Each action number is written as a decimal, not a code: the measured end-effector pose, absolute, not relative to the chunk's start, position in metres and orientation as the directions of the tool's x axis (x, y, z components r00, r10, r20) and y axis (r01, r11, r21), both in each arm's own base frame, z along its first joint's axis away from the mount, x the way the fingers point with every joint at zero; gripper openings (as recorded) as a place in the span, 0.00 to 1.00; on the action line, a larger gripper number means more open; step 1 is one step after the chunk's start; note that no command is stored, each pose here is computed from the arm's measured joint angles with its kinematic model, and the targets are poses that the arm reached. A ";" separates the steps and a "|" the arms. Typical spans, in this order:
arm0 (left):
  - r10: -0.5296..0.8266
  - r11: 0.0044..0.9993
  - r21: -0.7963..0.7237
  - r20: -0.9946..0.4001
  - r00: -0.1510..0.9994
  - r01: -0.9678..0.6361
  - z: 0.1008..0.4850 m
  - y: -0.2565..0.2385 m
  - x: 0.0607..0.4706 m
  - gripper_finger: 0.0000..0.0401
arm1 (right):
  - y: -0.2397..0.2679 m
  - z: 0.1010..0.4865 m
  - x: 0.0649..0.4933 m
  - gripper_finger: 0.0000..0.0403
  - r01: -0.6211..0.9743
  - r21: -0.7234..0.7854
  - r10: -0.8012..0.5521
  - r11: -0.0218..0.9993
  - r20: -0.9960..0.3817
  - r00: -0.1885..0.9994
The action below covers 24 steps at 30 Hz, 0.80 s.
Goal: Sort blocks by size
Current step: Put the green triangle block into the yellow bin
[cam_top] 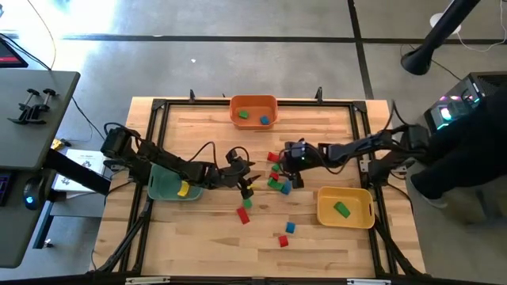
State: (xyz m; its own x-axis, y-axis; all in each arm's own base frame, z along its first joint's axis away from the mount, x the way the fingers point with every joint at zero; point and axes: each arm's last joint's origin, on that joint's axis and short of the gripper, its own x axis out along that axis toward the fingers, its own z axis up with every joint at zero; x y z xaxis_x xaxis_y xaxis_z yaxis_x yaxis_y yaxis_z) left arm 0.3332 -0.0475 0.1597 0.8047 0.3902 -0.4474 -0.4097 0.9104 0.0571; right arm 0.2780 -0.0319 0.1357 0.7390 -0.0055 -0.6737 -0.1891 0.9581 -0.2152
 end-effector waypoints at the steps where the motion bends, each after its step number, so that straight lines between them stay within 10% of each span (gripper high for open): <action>1: 0.390 0.910 0.058 -0.448 0.804 -0.410 0.160 -0.047 0.333 0.57 | -0.034 0.135 0.281 0.52 -0.201 -0.208 0.009 0.957 -0.675 0.738; 24: 0.387 0.913 0.068 -0.454 0.802 -0.402 0.159 -0.049 0.333 0.57 | -0.048 0.135 0.299 0.44 -0.294 -0.124 0.064 0.948 -0.828 0.557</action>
